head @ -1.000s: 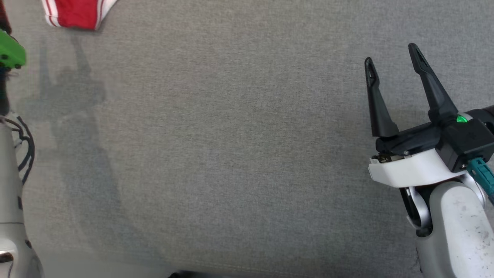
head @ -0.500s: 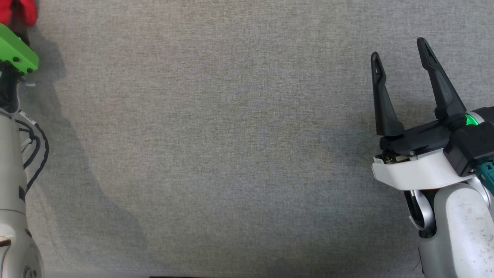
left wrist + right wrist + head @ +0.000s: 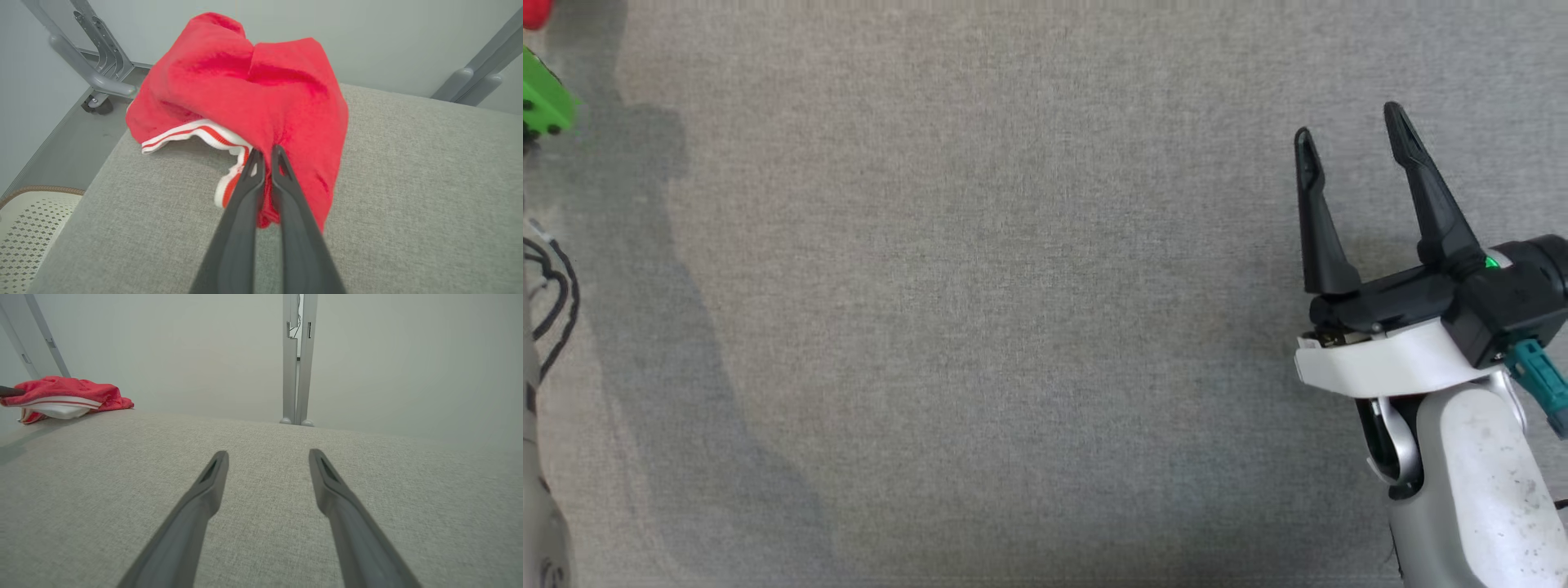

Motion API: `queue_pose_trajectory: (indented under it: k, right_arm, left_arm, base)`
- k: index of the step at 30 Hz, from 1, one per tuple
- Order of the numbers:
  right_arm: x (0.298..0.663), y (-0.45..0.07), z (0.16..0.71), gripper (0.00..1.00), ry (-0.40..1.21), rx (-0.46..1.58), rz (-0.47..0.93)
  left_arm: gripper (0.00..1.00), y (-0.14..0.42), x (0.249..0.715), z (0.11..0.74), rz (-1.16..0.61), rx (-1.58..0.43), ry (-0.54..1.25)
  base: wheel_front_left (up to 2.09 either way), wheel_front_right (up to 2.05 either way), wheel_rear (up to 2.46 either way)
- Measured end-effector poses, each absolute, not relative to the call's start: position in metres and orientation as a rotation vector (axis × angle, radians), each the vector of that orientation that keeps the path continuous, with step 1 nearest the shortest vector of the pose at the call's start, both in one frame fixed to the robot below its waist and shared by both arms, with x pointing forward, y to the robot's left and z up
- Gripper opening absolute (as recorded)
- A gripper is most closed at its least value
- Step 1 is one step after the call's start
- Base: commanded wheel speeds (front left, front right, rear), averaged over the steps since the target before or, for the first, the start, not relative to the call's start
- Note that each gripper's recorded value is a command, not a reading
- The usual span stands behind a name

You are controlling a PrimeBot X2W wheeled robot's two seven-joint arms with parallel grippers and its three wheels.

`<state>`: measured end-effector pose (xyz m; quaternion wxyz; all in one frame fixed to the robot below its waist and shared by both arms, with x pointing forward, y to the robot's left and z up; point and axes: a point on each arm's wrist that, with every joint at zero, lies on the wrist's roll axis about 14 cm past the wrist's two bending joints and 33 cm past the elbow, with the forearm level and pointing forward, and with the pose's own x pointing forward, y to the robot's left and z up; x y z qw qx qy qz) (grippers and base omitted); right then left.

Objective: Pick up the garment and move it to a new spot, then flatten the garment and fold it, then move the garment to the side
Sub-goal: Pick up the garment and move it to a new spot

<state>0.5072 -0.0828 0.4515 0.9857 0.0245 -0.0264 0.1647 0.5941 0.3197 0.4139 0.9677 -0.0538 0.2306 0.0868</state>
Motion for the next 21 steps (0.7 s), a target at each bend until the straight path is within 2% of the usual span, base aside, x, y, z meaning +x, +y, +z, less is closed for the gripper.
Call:
queue_pose_trajectory:
  k: [11, 15, 21]
  right_arm:
    - [0.479, -0.114, 0.486, 1.00, -0.097, 0.130, 0.242]
    - [0.459, -0.133, 0.496, 1.00, -0.097, 0.139, 0.190]
    - [0.426, -0.167, 0.520, 1.00, -0.144, 0.143, 0.098]
  left_arm:
    - [0.00, 0.273, 0.610, 0.557, 0.001, 0.094, 0.230]
    - [0.00, 0.219, 0.607, 0.615, -0.121, 0.135, 0.131]
    - [0.00, 0.105, 0.580, 0.700, -0.390, 0.093, -0.038]
  base:
    - [0.00, 0.00, 0.00]
    - [0.00, 0.00, 0.00]
    - [0.00, 0.00, 0.00]
